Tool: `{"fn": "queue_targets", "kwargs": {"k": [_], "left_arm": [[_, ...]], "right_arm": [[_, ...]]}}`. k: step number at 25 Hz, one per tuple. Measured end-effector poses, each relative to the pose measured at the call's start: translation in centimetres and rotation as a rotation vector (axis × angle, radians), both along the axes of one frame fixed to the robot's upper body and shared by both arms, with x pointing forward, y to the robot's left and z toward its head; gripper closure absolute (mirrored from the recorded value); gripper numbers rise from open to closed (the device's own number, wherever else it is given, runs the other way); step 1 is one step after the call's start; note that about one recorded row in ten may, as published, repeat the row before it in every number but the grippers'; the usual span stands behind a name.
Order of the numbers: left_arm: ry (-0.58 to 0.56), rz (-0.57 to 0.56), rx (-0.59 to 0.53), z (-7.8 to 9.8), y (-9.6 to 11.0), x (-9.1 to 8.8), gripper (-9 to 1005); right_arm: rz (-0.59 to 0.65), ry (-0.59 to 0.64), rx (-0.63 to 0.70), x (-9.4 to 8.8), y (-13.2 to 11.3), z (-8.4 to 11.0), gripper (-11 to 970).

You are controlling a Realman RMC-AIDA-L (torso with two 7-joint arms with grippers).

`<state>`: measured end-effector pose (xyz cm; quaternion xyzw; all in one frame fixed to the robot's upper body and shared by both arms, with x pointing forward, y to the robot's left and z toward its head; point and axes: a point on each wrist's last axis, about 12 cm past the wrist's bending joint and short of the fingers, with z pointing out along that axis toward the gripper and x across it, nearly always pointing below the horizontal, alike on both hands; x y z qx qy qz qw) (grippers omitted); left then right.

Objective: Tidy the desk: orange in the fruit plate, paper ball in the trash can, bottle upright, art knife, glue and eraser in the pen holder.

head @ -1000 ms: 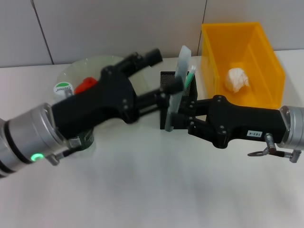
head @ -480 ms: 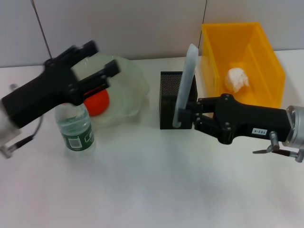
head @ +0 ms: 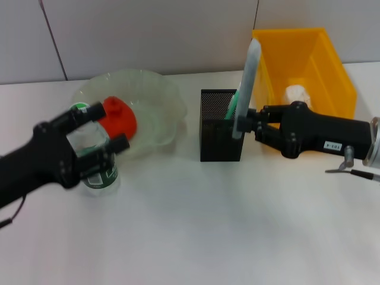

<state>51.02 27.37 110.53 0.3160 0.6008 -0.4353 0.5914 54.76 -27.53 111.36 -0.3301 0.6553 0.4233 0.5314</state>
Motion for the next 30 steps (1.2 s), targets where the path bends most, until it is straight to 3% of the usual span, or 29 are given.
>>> {"fn": "queue_targets", "kwargs": {"k": [10, 19, 21, 30], "left_arm": [[-0.003, -0.172, 0.008, -1.1, -1.9, -2.7, 186], [-0.004, -0.207, -0.007, -0.9, -2.7, -2.5, 186], [-0.004, -0.213, -0.008, -0.8, -2.9, -2.3, 186], [-0.001, -0.223, 0.003, -0.8, -3.1, -2.2, 186]], "right_arm": [[-0.118, -0.031, -0.065, 3.0, 0.2, 1.3, 799], [-0.188, -0.002, -0.093, 5.5, 0.9, 2.2, 798], [-0.197, 0.054, -0.162, 6.5, 1.4, 2.8, 798], [-0.193, 0.128, -0.278, 7.7, 2.9, 4.2, 798]]}}
